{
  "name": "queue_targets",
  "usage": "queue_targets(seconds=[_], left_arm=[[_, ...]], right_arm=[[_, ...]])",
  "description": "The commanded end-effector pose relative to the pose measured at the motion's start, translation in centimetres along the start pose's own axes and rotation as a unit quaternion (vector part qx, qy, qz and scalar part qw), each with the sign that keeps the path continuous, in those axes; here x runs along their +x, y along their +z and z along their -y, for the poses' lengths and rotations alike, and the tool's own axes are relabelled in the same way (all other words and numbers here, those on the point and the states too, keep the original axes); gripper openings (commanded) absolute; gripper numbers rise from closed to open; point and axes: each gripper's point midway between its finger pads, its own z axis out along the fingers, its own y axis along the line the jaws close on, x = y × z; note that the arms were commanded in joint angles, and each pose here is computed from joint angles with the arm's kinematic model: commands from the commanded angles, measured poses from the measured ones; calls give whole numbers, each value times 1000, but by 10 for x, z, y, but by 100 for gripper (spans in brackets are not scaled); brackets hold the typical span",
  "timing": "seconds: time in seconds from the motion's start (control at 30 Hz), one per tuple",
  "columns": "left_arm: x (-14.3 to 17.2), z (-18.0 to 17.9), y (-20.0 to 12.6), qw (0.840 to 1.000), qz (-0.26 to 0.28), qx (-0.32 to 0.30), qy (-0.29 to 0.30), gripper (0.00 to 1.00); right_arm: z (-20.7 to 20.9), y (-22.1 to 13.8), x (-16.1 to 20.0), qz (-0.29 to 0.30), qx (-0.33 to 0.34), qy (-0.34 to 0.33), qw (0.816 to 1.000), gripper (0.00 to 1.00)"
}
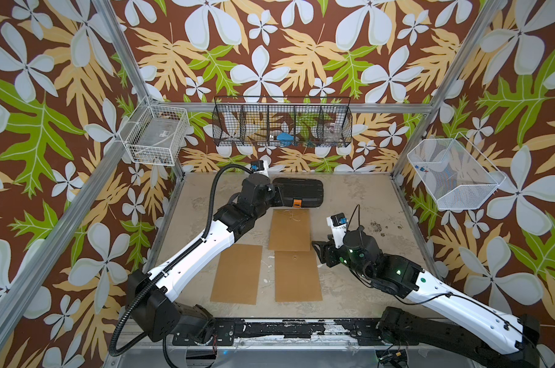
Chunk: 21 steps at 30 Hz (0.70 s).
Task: Open the file bag
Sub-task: Pick up the file bag from the center of the board.
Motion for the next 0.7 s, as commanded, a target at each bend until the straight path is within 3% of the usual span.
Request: queue_targets(seconds=[0.0, 0.23, 0.43, 0.67], left_arm=[[19, -6, -2, 1000, -20, 18, -9, 24], [74, -30, 8, 997, -74, 12, -14, 38], [112, -51, 21, 994, -107, -2, -18, 41], [135, -74, 37, 992, -122, -18, -23, 42]], right_arm=[[6, 10, 2, -15, -42, 44, 998, 68], [30, 35, 3, -51, -71, 93, 992, 71], [44, 63, 18, -89, -93, 132, 983, 73], [52, 94, 31, -120, -110, 149, 975, 72]])
